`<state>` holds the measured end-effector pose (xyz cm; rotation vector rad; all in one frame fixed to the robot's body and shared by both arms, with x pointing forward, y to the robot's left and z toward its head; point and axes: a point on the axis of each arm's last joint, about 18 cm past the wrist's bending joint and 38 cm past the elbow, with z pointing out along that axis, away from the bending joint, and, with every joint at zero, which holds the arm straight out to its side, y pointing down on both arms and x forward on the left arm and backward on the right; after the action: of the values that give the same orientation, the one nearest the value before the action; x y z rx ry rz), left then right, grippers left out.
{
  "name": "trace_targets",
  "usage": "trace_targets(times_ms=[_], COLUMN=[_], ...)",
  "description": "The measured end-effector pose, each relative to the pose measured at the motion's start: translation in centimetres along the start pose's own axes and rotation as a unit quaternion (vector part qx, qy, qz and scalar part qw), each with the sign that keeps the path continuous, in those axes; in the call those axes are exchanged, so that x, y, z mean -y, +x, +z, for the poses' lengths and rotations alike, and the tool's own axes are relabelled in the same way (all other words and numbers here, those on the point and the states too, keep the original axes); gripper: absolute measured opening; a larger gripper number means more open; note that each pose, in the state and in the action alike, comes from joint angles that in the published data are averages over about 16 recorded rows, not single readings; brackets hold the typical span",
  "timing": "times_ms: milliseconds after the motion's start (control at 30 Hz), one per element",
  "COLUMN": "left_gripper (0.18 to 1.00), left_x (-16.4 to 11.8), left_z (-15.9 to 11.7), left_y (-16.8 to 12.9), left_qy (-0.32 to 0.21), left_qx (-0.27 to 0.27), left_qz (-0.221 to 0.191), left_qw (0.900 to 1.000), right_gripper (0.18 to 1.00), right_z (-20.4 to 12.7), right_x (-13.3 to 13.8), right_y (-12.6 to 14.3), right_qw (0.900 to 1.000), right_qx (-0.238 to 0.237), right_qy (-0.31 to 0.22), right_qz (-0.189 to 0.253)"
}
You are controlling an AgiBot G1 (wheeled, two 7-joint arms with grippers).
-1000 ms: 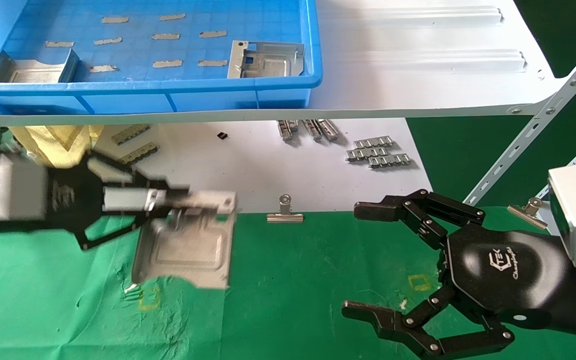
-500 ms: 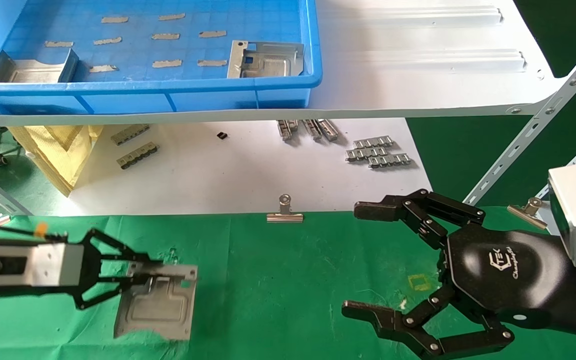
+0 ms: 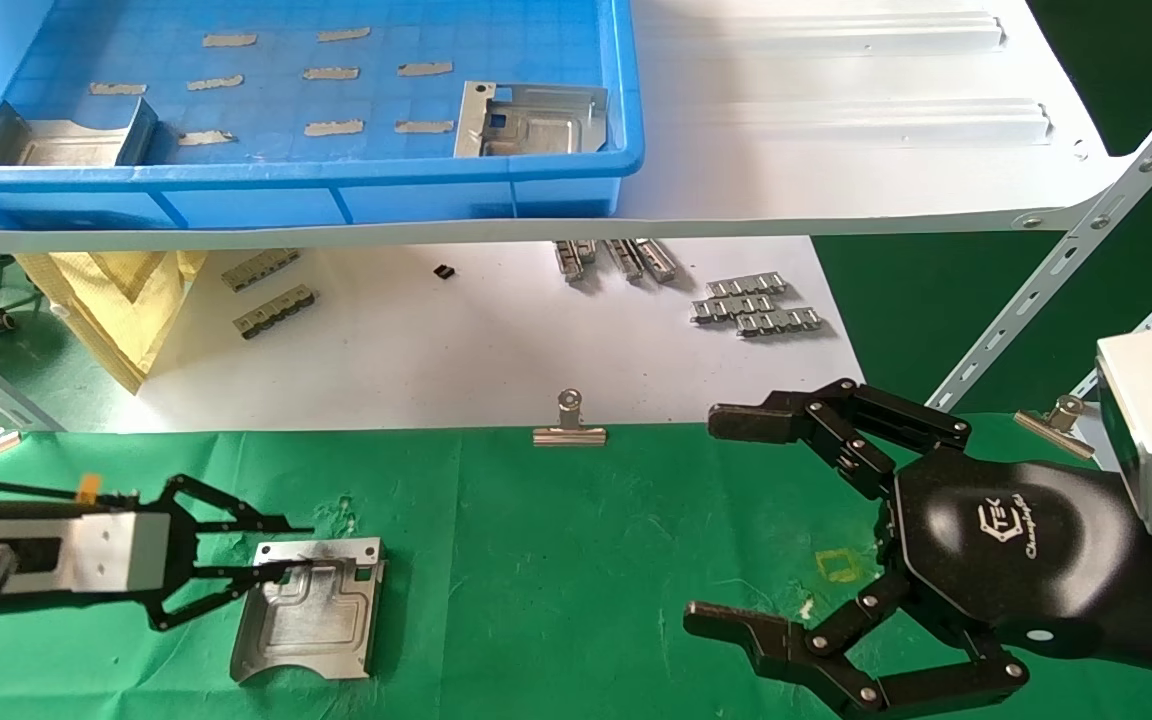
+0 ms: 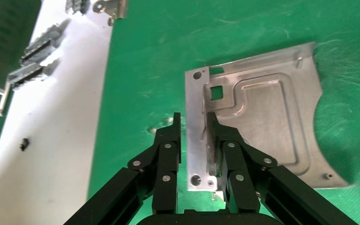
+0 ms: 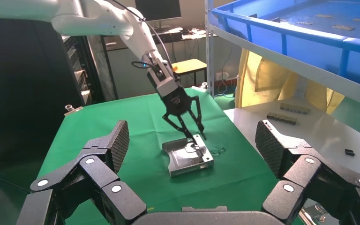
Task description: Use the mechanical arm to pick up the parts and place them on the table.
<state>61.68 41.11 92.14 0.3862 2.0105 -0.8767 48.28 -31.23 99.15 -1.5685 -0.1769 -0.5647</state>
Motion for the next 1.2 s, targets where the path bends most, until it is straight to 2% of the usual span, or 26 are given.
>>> trace_targets(times_ms=[167, 333, 567, 700, 867, 1067, 1200], left_gripper=[0.332, 0.4, 0.541, 0.64, 0.75, 0.865, 0.913], left_x=[0.3, 0.7, 1.1, 1.1, 1.2, 1.9, 2.7], left_z=[-0.4, -0.7, -1.0, -1.2, -1.2, -1.0, -0.9], left_y=[-0.4, -0.4, 0.4, 0.8, 1.0, 0.7, 0.6], left_qy=[0.014, 0.045, 0.101, 0.119, 0.13, 0.138, 0.15], left_qx=[0.018, 0.043, 0.074, 0.083, 0.087, 0.082, 0.078], left_qz=[-0.021, -0.078, -0.181, -0.217, -0.232, -0.227, -0.229], left_qw=[0.9995, 0.995, 0.9755, 0.9653, 0.96, 0.9607, 0.9587], right_gripper=[1.001, 1.001, 1.001, 1.001, 1.001, 1.001, 1.001], right_z=[0.0, 0.0, 0.0, 0.0, 0.0, 0.0, 0.0], right_x=[0.0, 0.0, 0.0, 0.0, 0.0, 0.0, 0.0], right_y=[0.0, 0.0, 0.0, 0.0, 0.0, 0.0, 0.0], right_qw=[1.0, 1.0, 1.0, 1.0, 1.0, 1.0, 1.0], right_qx=[0.0, 0.0, 0.0, 0.0, 0.0, 0.0, 0.0], right_qy=[0.0, 0.0, 0.0, 0.0, 0.0, 0.0, 0.0], right_qz=[0.0, 0.0, 0.0, 0.0, 0.0, 0.0, 0.0])
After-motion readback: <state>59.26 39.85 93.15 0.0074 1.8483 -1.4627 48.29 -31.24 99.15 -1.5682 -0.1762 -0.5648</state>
